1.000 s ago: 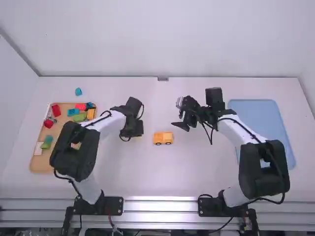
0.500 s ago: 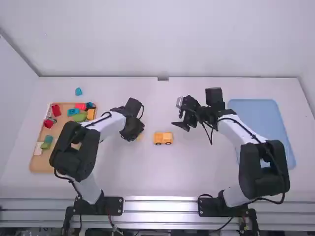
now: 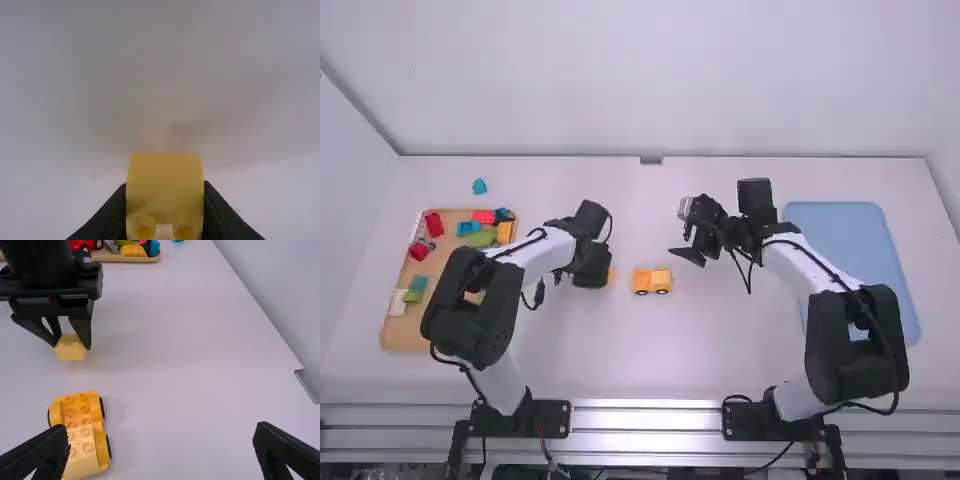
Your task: Assemble lego blocks to make yellow taxi
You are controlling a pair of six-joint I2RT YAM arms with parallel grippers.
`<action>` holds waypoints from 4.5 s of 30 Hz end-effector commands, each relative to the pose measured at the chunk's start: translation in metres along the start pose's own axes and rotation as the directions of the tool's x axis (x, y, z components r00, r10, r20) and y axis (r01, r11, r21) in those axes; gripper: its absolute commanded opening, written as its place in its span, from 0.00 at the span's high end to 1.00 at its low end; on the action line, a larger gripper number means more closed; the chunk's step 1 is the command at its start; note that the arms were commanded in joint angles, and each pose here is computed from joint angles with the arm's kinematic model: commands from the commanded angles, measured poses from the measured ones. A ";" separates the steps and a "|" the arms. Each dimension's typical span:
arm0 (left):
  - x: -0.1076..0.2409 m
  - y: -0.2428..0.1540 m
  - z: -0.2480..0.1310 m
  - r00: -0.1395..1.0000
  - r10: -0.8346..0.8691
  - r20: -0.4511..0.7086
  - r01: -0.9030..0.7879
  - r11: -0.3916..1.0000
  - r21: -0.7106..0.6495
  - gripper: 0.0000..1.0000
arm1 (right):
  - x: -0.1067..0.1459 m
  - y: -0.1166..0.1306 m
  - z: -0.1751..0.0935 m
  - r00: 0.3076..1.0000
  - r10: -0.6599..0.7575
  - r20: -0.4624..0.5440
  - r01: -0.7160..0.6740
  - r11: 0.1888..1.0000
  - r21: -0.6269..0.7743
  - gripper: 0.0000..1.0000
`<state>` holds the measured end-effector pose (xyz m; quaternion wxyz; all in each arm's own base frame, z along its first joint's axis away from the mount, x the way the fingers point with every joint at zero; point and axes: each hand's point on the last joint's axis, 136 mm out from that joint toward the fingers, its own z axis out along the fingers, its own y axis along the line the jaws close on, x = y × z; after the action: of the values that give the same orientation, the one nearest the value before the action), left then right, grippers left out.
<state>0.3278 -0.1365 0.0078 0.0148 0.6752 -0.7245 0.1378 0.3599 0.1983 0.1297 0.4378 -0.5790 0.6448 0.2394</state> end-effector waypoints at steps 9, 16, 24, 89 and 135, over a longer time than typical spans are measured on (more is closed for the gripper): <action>0.000 0.016 0.019 0.988 -0.153 0.007 0.153 0.985 -0.077 0.98 | -0.005 0.001 -0.005 1.000 -0.011 0.009 0.011 1.000 0.007 0.02; -0.001 0.015 0.019 0.989 -0.146 0.014 0.147 0.986 -0.073 0.68 | -0.005 0.001 -0.005 1.000 -0.011 0.010 0.011 1.000 0.007 0.02; 0.000 0.016 0.019 0.989 -0.147 0.004 0.147 0.986 -0.076 0.01 | -0.005 0.001 -0.005 1.000 -0.011 0.009 0.011 1.000 0.007 0.02; -0.006 0.008 -0.083 -0.637 0.178 0.750 -0.207 -0.977 0.056 0.01 | -0.009 -0.002 -0.004 0.999 0.022 0.024 -0.022 1.000 0.016 0.02; 0.003 0.034 0.027 -0.691 0.160 0.705 -0.163 -0.985 0.064 0.44 | -0.012 0.001 -0.004 0.996 0.075 0.044 -0.075 0.997 -0.003 0.02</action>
<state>0.3080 -0.1396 -0.0198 -0.3906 -0.5982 -0.6359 0.2918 0.3614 0.2012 0.1356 0.4375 -0.5487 0.6611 0.2656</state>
